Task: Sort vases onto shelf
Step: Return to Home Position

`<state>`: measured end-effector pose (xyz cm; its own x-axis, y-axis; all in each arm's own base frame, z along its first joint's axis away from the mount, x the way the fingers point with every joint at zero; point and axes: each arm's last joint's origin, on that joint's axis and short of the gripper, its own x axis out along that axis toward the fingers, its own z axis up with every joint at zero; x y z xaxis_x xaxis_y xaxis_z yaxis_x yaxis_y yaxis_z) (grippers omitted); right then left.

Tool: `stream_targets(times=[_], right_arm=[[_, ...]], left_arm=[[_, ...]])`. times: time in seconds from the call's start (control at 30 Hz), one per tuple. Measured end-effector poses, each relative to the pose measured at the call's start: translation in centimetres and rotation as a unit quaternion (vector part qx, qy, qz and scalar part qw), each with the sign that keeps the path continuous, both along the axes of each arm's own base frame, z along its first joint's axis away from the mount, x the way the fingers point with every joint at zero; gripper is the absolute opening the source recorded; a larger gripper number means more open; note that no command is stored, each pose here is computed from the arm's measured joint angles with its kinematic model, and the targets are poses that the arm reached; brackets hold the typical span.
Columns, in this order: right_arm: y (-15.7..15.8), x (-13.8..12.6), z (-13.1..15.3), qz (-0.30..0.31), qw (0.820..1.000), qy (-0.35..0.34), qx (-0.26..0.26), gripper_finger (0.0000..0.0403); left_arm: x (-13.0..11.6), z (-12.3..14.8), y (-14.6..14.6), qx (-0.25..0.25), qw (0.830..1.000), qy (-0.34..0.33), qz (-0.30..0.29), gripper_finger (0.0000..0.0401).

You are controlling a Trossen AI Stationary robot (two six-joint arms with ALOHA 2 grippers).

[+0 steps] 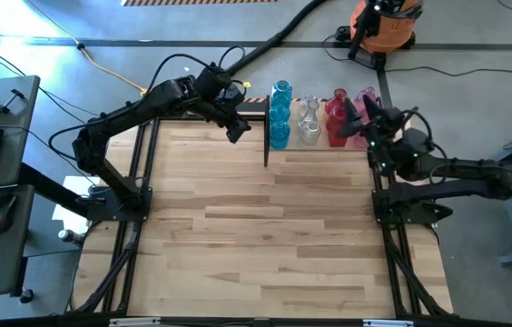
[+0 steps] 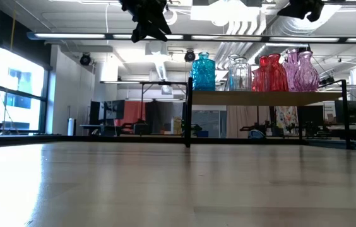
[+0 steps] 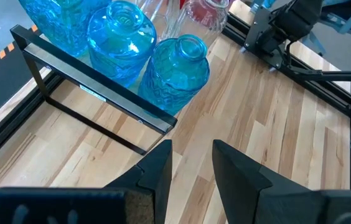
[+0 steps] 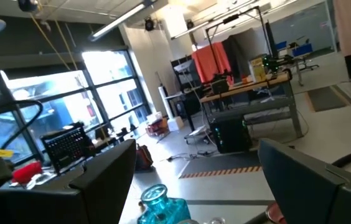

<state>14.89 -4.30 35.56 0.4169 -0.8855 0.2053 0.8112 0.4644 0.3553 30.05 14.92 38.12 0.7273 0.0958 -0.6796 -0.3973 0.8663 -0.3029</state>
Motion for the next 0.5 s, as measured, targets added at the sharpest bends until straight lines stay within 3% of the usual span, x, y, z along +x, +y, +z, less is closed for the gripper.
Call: stream_targets(times=[0.23,0.5], right_arm=[[0.4,-2.1,0.4,0.032,0.999,-0.016,0.004,0.0322],[1.0,-6.3,0.6,0.062,0.996,-0.060,0.024,0.0322]], left_arm=[[0.2,0.2,0.1,0.009,1.000,-0.013,-0.001,0.0106],[-0.1,1.2,0.0,0.063,0.997,-0.039,-0.031,0.0106]])
